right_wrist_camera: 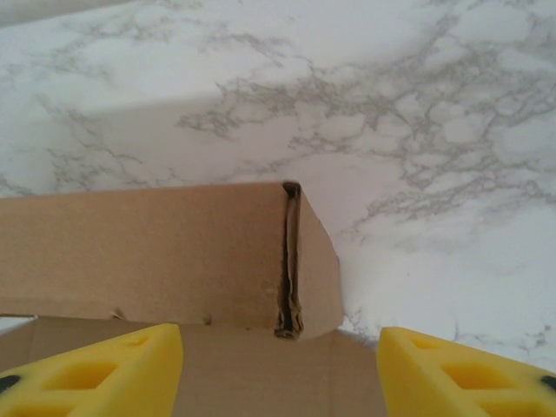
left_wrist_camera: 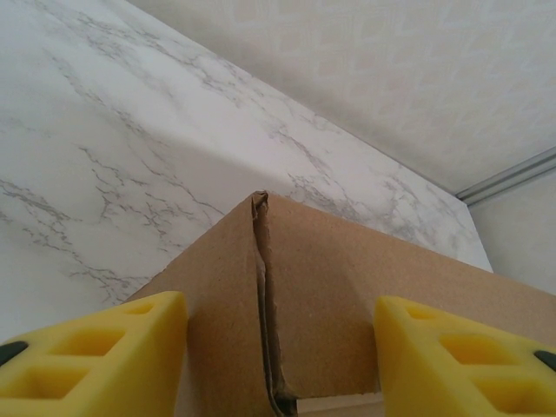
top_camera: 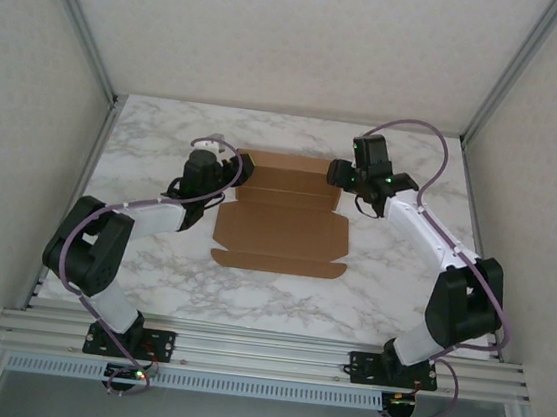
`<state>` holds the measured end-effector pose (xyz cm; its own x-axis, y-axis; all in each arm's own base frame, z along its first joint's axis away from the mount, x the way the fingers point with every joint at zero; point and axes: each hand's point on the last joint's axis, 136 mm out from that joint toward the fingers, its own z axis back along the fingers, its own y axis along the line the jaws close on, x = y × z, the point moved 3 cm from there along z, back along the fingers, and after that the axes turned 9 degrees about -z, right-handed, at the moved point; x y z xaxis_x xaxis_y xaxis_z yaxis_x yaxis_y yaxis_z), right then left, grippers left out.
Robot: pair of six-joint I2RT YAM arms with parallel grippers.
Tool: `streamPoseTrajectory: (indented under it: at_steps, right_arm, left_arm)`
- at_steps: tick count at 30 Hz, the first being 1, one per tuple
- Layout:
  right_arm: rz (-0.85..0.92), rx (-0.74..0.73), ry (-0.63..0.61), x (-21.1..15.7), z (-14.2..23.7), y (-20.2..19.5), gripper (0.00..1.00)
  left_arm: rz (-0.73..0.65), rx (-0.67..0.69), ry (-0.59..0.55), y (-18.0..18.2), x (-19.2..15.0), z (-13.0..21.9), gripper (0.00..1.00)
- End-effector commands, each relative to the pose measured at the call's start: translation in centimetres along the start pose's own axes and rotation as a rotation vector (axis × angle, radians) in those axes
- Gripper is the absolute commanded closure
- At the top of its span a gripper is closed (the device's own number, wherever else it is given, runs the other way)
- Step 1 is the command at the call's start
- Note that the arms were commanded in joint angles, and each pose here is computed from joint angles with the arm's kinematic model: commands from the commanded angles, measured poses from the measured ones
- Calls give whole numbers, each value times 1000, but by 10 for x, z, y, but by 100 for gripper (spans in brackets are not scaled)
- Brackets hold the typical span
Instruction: Fold the paper box
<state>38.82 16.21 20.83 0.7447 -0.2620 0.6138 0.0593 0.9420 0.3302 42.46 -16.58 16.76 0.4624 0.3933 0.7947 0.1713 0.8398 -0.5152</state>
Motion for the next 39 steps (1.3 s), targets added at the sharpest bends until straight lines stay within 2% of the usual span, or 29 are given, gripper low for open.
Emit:
streamPoseTrajectory:
  at_steps: [1,5,10,15,18,22,29,33,39]
  right_arm:
    - [-17,-19,23,-3,9,-6,35]
    - [-15,-7,-27,-3,29,-10,29]
    - [13,42,-62,-13,48,-14,17]
    - [9,88,-129,-21,69,-21,21]
    - [10,92,-126,-19,72,-19,24]
    - [-13,81,-153,-14,70,-20,25]
    - [-98,35,-184,-8,53,-29,27]
    - [-138,37,-175,-17,46,-34,27]
    - [-210,44,-95,-46,32,-44,29]
  left_arm:
    - [17,54,99,14,-20,0,41]
    - [4,31,61,-1,4,4,37]
    - [-35,8,12,-17,32,15,35]
    - [-112,19,-40,-23,49,34,34]
    - [-148,45,-71,-20,52,46,34]
    - [-176,80,-121,-12,46,64,36]
    - [-304,155,-151,-1,4,82,38]
    - [-275,214,-147,13,-6,88,38]
    - [-187,299,-57,32,-17,82,38]
